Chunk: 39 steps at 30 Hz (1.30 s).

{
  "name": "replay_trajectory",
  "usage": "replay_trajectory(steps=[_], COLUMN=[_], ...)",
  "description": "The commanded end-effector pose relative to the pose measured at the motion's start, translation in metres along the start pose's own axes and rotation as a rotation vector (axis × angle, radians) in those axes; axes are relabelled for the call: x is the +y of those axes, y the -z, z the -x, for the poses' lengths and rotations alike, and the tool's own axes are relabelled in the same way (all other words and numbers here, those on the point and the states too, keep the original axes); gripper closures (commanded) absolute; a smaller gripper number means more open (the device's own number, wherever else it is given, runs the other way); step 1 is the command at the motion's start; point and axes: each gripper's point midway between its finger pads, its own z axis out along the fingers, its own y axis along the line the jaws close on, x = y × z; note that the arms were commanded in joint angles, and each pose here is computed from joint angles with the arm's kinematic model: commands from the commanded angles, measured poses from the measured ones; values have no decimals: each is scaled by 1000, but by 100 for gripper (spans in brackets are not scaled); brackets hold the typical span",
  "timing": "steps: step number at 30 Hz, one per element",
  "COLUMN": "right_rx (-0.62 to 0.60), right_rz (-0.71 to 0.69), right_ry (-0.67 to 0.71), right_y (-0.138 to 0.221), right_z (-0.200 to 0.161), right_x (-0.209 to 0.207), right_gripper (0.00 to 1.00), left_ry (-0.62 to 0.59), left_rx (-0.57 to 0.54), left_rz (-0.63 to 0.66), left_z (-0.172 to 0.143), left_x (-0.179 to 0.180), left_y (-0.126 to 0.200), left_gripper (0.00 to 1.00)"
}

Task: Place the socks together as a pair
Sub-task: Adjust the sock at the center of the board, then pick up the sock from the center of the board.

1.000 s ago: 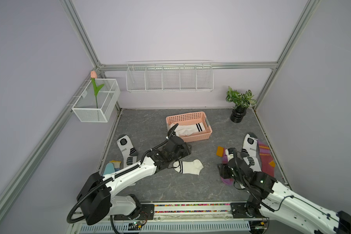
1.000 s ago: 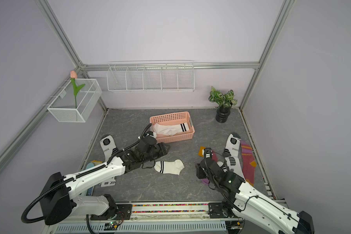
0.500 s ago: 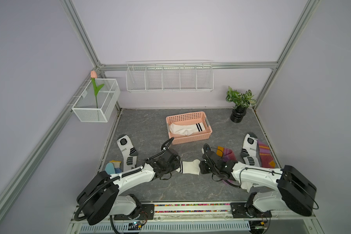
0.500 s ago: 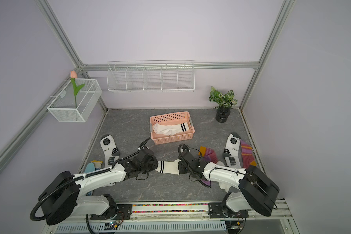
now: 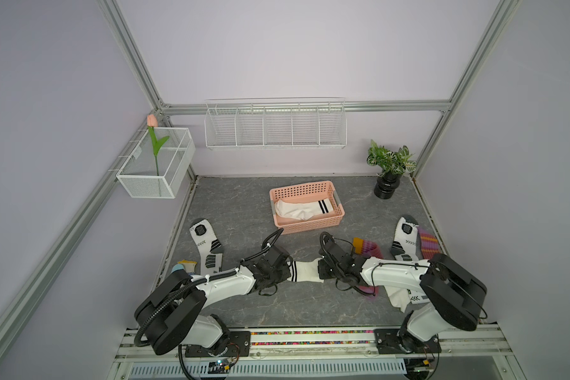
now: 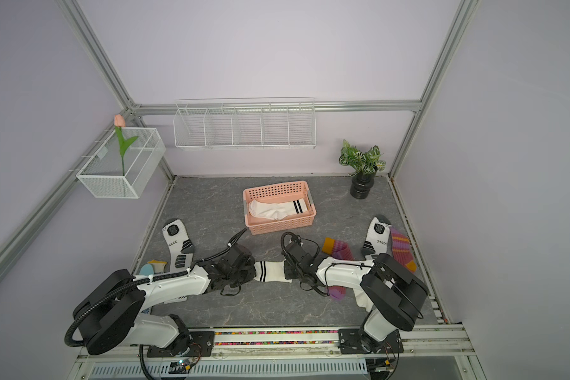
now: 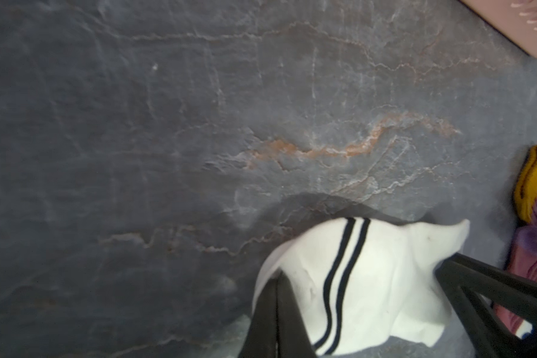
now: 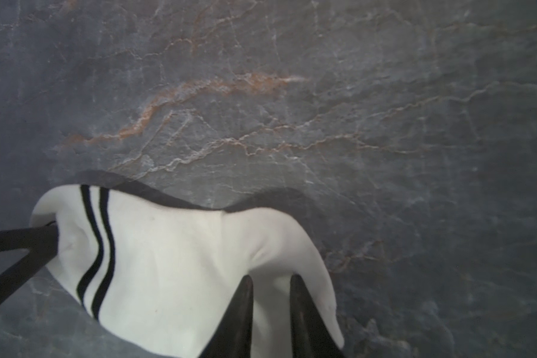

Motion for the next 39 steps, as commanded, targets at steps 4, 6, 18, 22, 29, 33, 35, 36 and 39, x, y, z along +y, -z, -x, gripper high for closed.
replay_trajectory(steps=[4, 6, 18, 22, 29, 33, 35, 36, 39], right_rx=[58, 47, -44, -104, -199, -180, -151, -133, -108], right_rz=[-103, -92, 0, -135, -341, -396, -411, -427, -468], right_ry=[-19, -22, 19, -91, -427, -608, -664, -686, -754], right_y=[0, 2, 48, 80, 124, 130, 127, 126, 122], right_z=[-18, -17, 37, 44, 34, 15, 6, 1, -8], right_x=[-37, -36, 5, -40, -148, -195, -210, -215, -232], right_gripper=[75, 75, 58, 55, 51, 48, 48, 49, 51], left_ry=[58, 79, 65, 38, -1, 12, 50, 68, 82], left_rx=[58, 62, 21, -35, -116, -160, -156, -161, -188], left_rz=[106, 78, -289, -262, -182, -119, -135, -140, -154], left_z=[-22, -24, 3, 16, 27, 37, 41, 43, 46], left_x=[40, 38, -66, -67, -49, -30, -23, -19, -14], left_y=[-3, -1, 48, 60, 63, 65, 63, 63, 68], left_gripper=[96, 97, 74, 71, 69, 53, 48, 47, 46])
